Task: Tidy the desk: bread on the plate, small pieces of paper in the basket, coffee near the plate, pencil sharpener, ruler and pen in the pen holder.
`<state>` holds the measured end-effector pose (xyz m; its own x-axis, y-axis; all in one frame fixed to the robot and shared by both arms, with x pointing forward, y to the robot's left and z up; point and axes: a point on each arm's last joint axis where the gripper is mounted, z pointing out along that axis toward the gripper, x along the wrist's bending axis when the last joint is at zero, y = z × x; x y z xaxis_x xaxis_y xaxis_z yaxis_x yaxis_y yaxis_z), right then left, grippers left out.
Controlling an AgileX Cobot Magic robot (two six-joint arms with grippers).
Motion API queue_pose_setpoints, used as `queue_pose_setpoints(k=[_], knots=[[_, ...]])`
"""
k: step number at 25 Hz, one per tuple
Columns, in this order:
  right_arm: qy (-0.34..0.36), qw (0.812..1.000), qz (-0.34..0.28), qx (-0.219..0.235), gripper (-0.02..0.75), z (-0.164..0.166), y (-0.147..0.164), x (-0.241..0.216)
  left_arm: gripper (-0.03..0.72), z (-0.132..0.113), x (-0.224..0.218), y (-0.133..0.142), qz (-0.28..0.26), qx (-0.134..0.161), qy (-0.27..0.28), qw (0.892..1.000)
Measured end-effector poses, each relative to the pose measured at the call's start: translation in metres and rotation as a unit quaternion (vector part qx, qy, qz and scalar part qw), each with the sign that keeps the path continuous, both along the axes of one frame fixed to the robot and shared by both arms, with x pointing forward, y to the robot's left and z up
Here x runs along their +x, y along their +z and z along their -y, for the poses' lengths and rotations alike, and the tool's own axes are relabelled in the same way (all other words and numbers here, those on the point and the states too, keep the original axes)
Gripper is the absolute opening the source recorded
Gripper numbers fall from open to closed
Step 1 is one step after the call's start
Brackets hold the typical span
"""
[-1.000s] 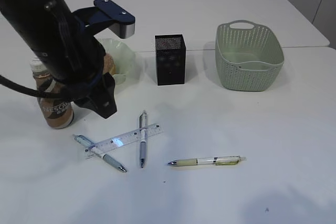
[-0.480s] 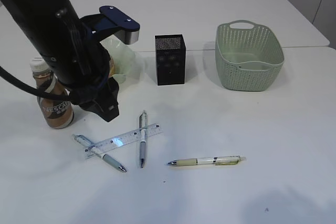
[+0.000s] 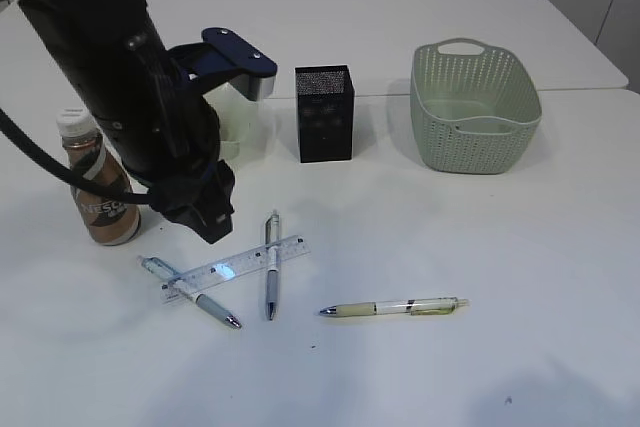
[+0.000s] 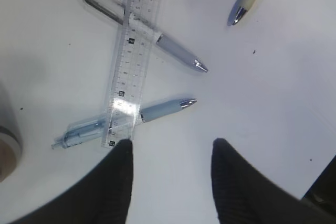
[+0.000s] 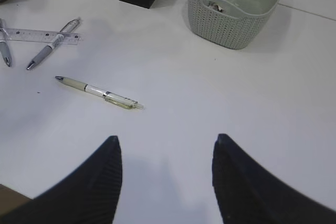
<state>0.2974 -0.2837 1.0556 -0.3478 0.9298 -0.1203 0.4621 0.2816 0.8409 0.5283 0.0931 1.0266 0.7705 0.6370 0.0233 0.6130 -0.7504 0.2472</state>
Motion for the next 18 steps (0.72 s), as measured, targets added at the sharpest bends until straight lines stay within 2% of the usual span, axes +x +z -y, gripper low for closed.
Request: queue_pose_setpoints(k=[5,18], knots=[[0.0,1.0,0.002,0.001,0.439,0.0,0.0,-0.001,0.34,0.018,-0.004,-0.007,0.027,0.016,-0.036,0.999],[-0.001,1.0,0.001,0.001,0.439,0.0,0.0,-0.001,0.34,0.034,0.01,-0.029,0.047,0.009,-0.038,0.998]])
